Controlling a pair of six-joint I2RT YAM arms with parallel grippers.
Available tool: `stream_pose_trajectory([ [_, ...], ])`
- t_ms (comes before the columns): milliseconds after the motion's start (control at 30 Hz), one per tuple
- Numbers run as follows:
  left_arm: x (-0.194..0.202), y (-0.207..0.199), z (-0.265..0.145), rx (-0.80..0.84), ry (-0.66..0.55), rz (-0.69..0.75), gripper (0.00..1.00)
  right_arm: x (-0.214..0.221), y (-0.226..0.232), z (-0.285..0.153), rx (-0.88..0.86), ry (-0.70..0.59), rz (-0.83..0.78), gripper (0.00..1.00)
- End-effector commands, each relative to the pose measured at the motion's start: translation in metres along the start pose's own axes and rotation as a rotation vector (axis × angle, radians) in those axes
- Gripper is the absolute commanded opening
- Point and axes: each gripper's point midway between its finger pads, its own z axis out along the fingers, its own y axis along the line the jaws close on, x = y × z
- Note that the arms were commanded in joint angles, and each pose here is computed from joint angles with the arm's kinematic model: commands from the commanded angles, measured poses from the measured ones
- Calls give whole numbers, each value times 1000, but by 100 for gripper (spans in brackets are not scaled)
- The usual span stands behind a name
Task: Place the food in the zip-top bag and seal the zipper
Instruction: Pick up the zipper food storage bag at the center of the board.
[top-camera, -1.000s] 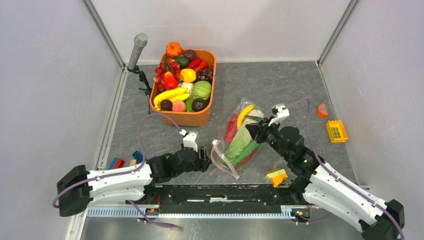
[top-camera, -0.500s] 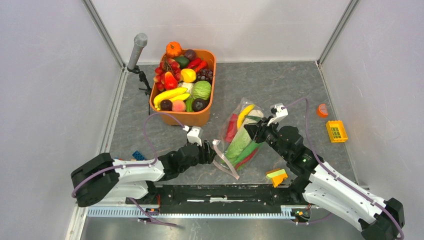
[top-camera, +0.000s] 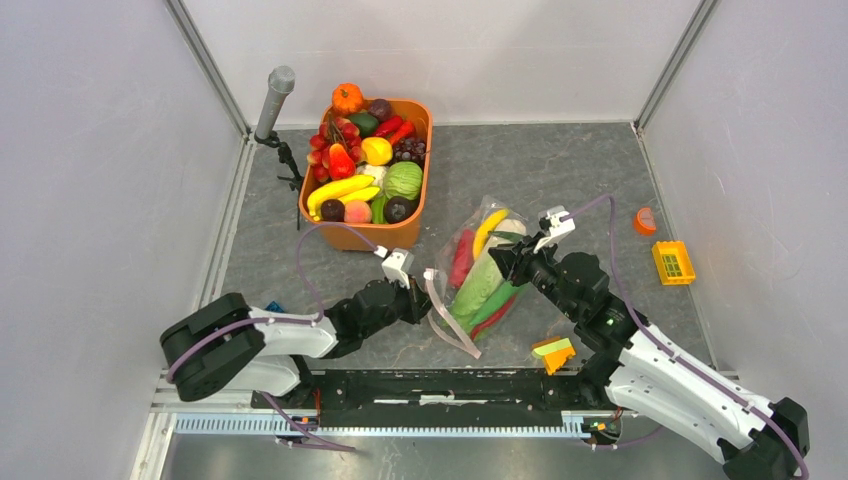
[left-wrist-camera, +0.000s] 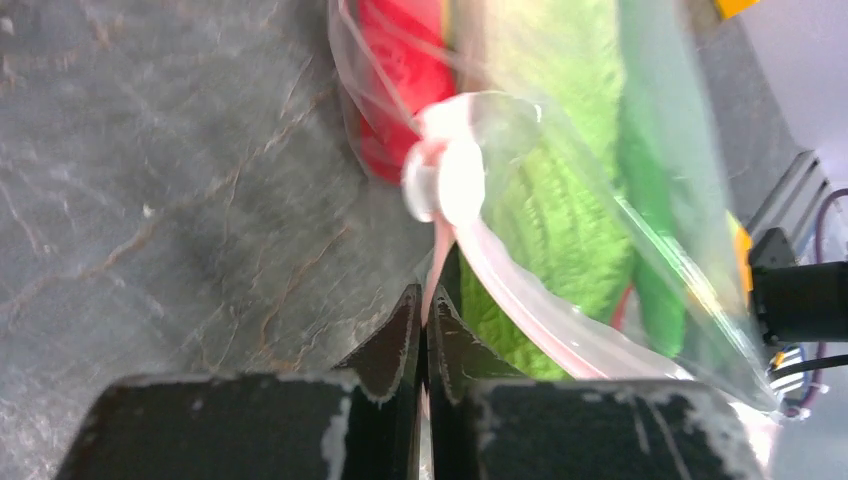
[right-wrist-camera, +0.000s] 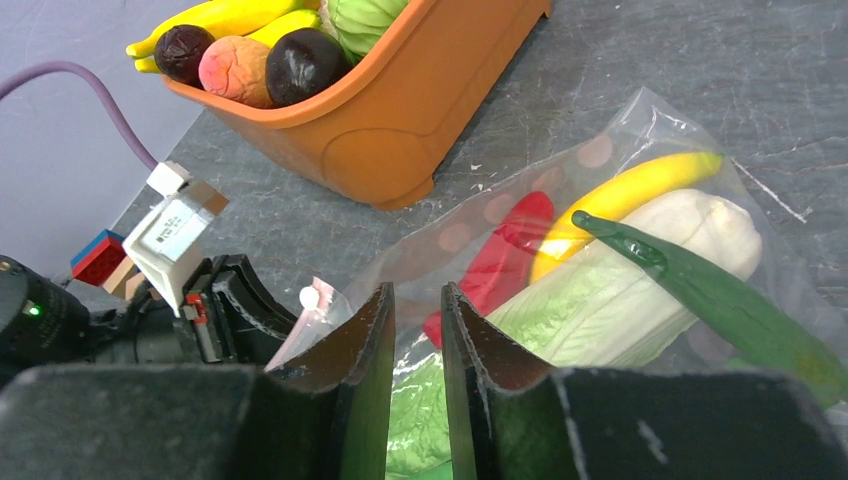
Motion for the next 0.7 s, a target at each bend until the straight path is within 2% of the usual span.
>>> stream_pose_trajectory([
  [0,-49,-27,-7,48,-109,88,5,-26,6,-5,-36,-87,-105,28],
  [67,-61,-31,-13,43,-125,122,3,-30,6,-6,-39,-95,-145,29],
  [167,-74,-37,-21,34,-112,183,2,-32,5,-7,-34,-89,-198,40],
  [500,-109,-75,-45,101,-6,420,2,-51,25,-10,-145,-105,-381,43],
  [567,-122,-87,-55,132,-5,486,2,-57,29,-12,-163,-121,-426,50],
  [667,-143,-101,-68,157,-12,561,2,-64,39,-13,-218,-121,-510,56],
])
